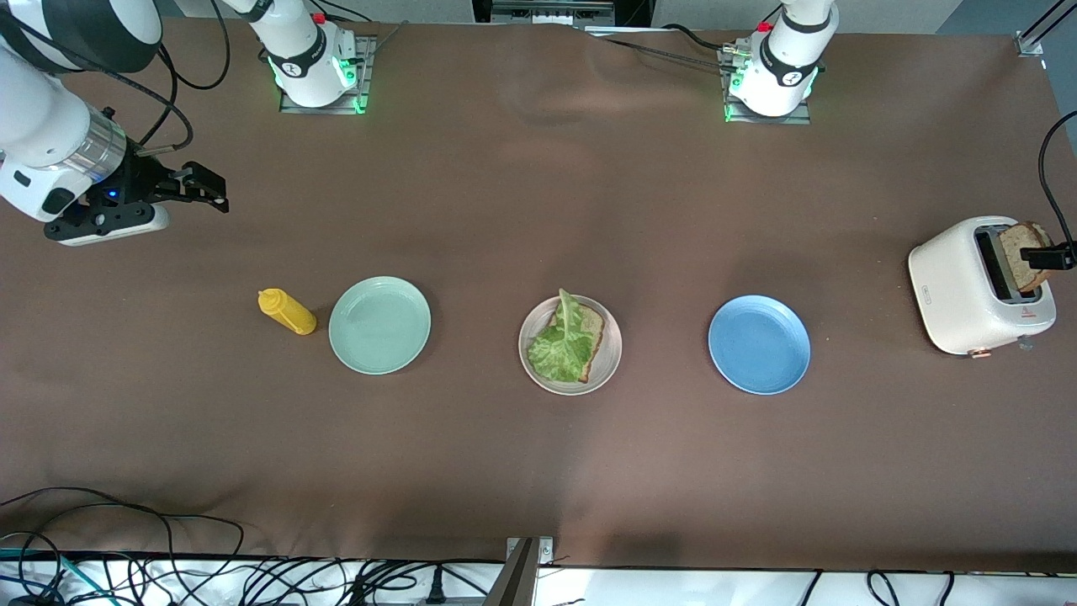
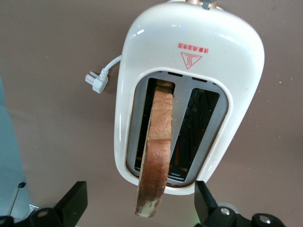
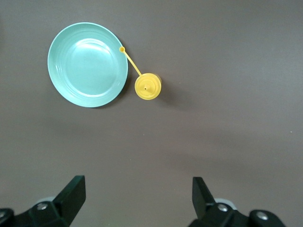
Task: Make sandwich on beige plate with both arms
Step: 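Move the right gripper toward the mustard while the left gripper reaches the toaster, then grasp the toast with the left gripper while the right gripper nears mustard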
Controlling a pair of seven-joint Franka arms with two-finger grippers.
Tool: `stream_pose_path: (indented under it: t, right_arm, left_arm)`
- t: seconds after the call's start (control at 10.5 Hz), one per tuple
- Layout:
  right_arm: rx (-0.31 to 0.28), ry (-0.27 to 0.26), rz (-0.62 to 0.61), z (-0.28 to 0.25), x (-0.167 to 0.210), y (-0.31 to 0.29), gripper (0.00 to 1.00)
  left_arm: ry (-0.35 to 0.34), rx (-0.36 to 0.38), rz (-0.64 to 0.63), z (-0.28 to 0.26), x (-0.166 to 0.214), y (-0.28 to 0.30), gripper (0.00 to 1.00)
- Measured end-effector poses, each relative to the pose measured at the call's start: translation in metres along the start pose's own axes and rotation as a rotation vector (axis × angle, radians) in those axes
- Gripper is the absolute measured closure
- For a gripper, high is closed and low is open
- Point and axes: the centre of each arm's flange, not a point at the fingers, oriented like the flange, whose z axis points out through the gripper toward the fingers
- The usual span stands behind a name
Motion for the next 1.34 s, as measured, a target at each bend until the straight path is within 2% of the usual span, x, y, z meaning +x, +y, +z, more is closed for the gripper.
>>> stream_pose_path:
  t: [0.1,0.19,0.29,0.38,0.57,0.77,0.86,0.96,1.05,1.34]
  right_arm:
    - [0.000,0.004,-0.002,0.000,0.000,0.003,0.00]
    - [0.000,0.006,-0.001,0.000,0.000,0.006,0.00]
    - [0.000,0.007,0.001,0.000,-0.001,0.007,0.00]
    - [0.000,0.007,0.002,0.000,-0.001,0.008,0.00]
    - [0.000,0.007,0.004,0.000,-0.001,0.009,0.00]
    - [0.000,0.007,-0.007,0.000,-0.001,0.010,0.00]
    - [0.000,0.006,-0.022,0.000,-0.001,0.010,0.00]
    - [0.001,0.003,-0.070,0.002,-0.001,0.013,0.00]
    - [0.007,-0.003,-0.165,0.006,-0.002,0.022,0.00]
    - [0.123,0.000,-0.485,0.047,0.008,0.057,0.00]
  left_arm:
    - [-0.014,-0.001,0.004,0.004,0.002,0.002,0.03]
    - [-0.025,-0.002,0.010,0.007,0.003,0.006,0.11]
    - [-0.032,-0.001,0.014,0.008,0.003,0.009,0.13]
    - [-0.035,-0.001,0.017,0.008,0.004,0.011,0.22]
    - [-0.038,-0.001,0.019,0.008,0.003,0.012,0.55]
    - [-0.042,0.001,0.020,0.008,0.003,0.012,0.81]
    - [-0.043,0.008,0.020,0.008,0.003,0.012,0.86]
    - [-0.043,0.015,0.023,0.007,0.003,0.014,0.86]
    - [-0.041,0.020,0.028,0.006,0.004,0.017,0.86]
    - [-0.041,0.028,0.035,-0.010,0.000,0.024,0.86]
